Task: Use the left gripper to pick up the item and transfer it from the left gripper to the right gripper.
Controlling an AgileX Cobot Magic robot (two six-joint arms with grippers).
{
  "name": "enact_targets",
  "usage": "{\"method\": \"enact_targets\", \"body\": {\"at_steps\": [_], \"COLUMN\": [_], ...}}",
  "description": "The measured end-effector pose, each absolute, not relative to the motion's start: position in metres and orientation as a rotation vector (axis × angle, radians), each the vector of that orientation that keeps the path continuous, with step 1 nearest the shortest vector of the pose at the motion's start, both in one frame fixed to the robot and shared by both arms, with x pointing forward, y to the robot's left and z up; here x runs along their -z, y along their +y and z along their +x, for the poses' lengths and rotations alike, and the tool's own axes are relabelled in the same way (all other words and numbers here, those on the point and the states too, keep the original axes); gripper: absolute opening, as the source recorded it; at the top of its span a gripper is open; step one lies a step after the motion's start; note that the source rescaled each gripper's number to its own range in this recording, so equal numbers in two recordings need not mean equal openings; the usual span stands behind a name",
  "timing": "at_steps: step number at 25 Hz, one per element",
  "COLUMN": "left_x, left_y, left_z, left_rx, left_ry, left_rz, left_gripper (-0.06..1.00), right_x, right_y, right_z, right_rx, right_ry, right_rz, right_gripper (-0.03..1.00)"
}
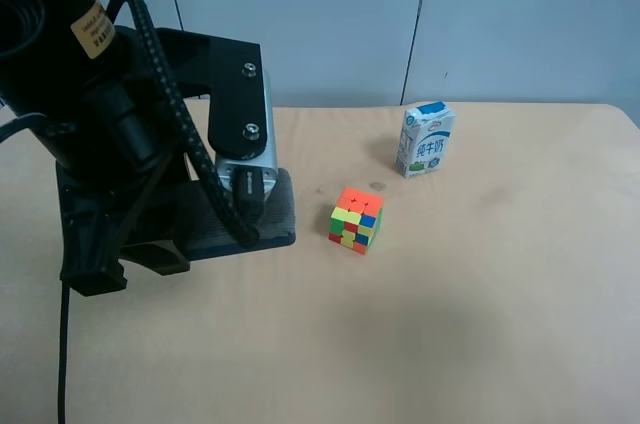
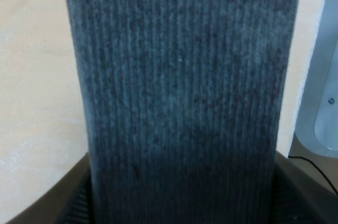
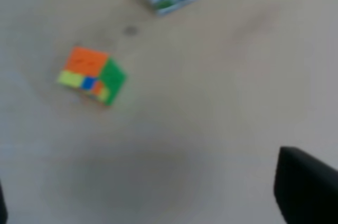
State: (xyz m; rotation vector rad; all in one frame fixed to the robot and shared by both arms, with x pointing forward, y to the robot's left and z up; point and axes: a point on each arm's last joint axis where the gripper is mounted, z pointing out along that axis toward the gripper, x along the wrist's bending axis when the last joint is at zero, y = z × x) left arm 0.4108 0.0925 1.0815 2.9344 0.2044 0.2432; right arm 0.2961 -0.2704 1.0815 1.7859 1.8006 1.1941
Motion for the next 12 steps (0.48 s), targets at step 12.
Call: {"method": "enact_targets", "body": {"at_steps": [12], "left_x": [-1.082], "left_y": [0.091], "left_z": [0.412], "left_rx": [-0.267], "left_ry": [0.202], "left_rz": [2.909], "left_gripper": [0.0], "right_x": [-1.068], "right_y": [-0.217], "right_z": [0.393], "right_rx": [-1.759], "right_ry": [2.243], "right_rz": [1.721], "right_gripper": [0.99]}}
